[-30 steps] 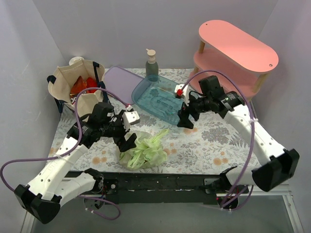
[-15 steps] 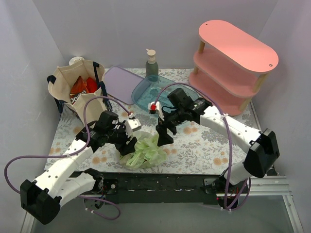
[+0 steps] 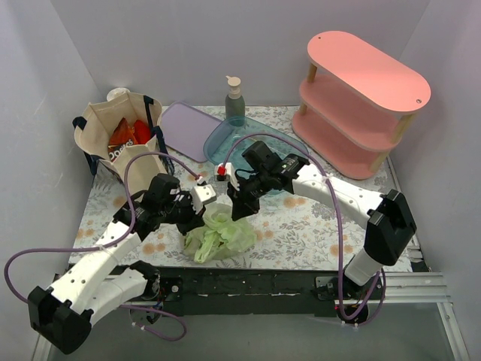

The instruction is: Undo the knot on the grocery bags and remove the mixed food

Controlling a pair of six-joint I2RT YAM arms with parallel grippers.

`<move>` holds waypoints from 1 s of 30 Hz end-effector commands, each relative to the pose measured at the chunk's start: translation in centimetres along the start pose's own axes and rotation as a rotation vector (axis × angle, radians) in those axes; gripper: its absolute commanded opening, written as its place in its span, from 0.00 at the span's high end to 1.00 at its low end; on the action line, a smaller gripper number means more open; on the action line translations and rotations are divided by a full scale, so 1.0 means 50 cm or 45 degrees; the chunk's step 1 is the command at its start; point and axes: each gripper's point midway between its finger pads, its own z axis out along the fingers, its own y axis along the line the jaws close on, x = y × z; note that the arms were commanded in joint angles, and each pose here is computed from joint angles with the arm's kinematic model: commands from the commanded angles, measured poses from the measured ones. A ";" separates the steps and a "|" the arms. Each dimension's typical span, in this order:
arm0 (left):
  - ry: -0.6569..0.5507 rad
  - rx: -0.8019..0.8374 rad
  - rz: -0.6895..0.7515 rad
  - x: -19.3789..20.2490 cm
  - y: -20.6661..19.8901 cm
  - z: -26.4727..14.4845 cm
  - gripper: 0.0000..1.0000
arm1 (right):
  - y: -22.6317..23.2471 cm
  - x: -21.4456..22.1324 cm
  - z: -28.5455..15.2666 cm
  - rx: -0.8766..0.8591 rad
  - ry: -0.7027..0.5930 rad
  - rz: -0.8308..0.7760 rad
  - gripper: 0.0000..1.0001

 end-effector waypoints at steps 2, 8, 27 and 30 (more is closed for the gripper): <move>0.040 -0.160 0.040 0.012 0.039 -0.029 1.00 | -0.002 0.000 -0.059 0.116 -0.009 -0.137 0.99; 0.104 -0.311 0.015 0.047 0.064 -0.067 1.00 | -0.057 0.078 -0.160 0.285 -0.011 0.028 0.99; -0.342 -0.017 0.145 -0.191 0.022 -0.069 0.37 | -0.109 -0.081 -0.177 0.393 -0.052 -0.053 0.18; -0.360 -0.029 0.129 -0.203 0.037 -0.052 0.37 | -0.109 -0.072 -0.157 0.330 -0.007 0.010 0.18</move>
